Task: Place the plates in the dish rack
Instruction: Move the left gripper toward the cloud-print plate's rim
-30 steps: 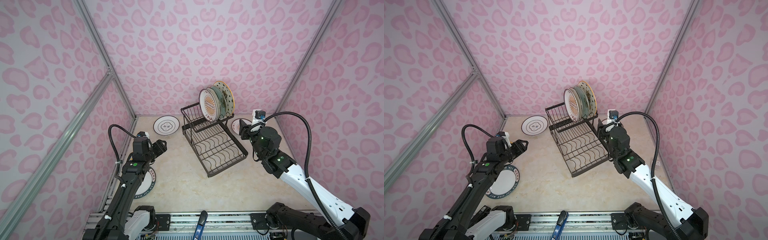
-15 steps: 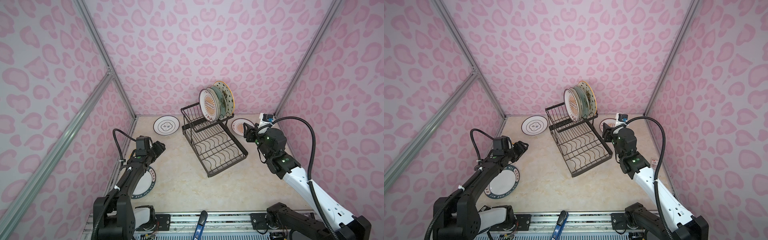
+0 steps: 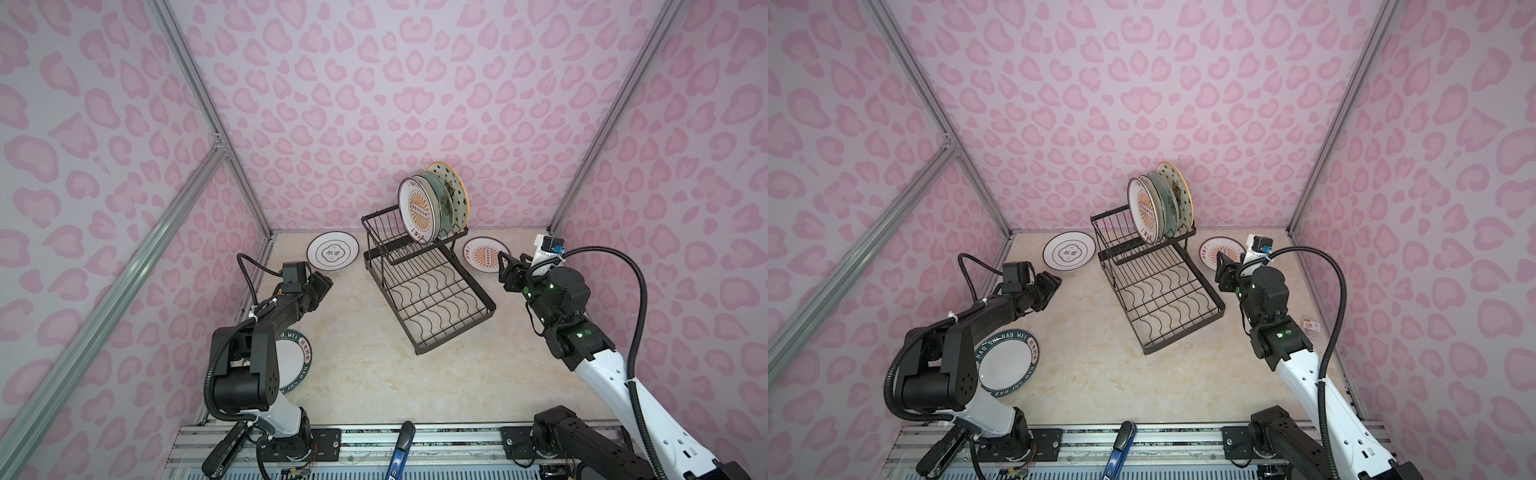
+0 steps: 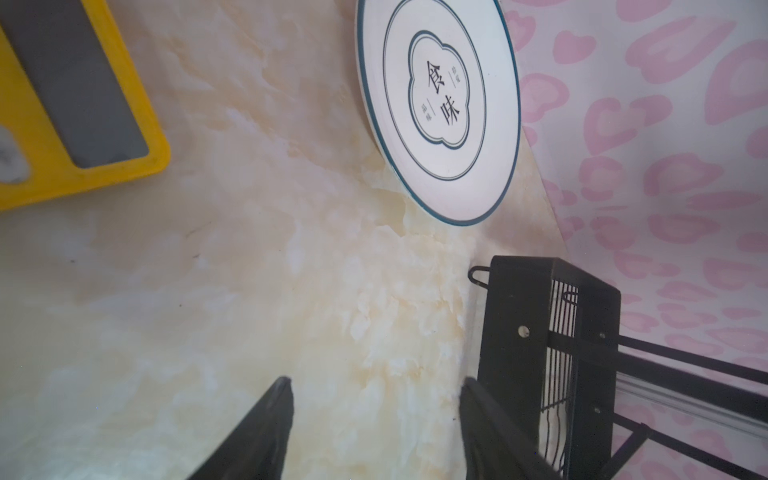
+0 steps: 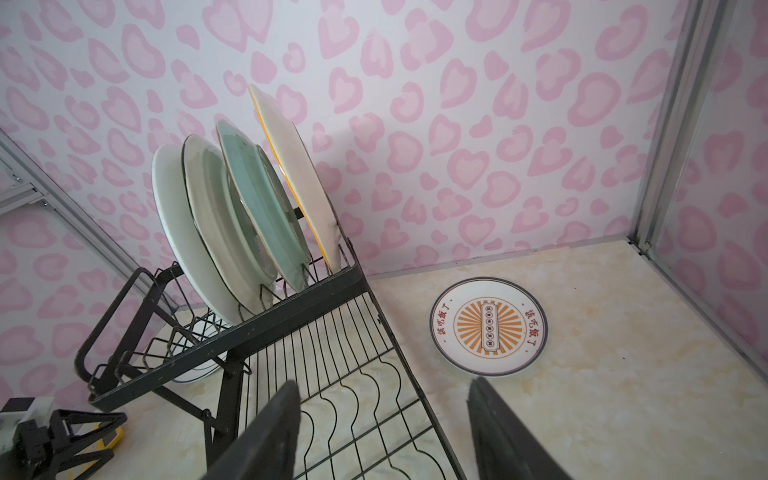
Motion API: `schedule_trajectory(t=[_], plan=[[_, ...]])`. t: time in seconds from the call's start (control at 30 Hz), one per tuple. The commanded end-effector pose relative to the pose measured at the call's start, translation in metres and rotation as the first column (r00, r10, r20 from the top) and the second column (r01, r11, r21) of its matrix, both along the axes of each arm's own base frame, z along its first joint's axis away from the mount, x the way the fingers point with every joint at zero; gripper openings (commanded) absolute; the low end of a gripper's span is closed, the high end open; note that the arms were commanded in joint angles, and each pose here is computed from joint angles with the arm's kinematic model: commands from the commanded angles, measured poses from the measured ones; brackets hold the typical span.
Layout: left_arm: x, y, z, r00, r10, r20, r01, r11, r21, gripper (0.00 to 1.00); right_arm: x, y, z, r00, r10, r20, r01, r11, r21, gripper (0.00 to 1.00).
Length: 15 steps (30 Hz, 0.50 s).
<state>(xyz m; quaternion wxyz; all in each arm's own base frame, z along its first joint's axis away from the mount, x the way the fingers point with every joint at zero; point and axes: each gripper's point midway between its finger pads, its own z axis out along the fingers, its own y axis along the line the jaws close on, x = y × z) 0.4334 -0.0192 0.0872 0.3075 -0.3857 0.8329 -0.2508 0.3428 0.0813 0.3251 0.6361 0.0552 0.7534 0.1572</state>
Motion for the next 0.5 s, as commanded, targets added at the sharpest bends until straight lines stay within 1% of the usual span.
schedule_trajectory(t=[0.0, 0.13, 0.47], plan=[[0.021, 0.004, 0.004, 0.999, 0.029, 0.041, -0.028, 1.000, -0.003, 0.66, -0.003, 0.002, -0.003, 1.000, 0.021, -0.009, -0.021, 0.999, 0.026, 0.63], [0.036, 0.013, -0.006, 0.997, 0.075, 0.022, -0.075, 0.997, 0.008, 0.66, -0.006, 0.002, -0.004, 1.000, 0.027, -0.009, -0.027, 0.999, 0.035, 0.64], [0.074, 0.017, -0.031, 0.995, 0.093, -0.029, -0.094, 0.995, -0.017, 0.65, -0.013, -0.004, -0.006, 1.000, 0.022, -0.013, -0.021, 0.999, 0.043, 0.63]])
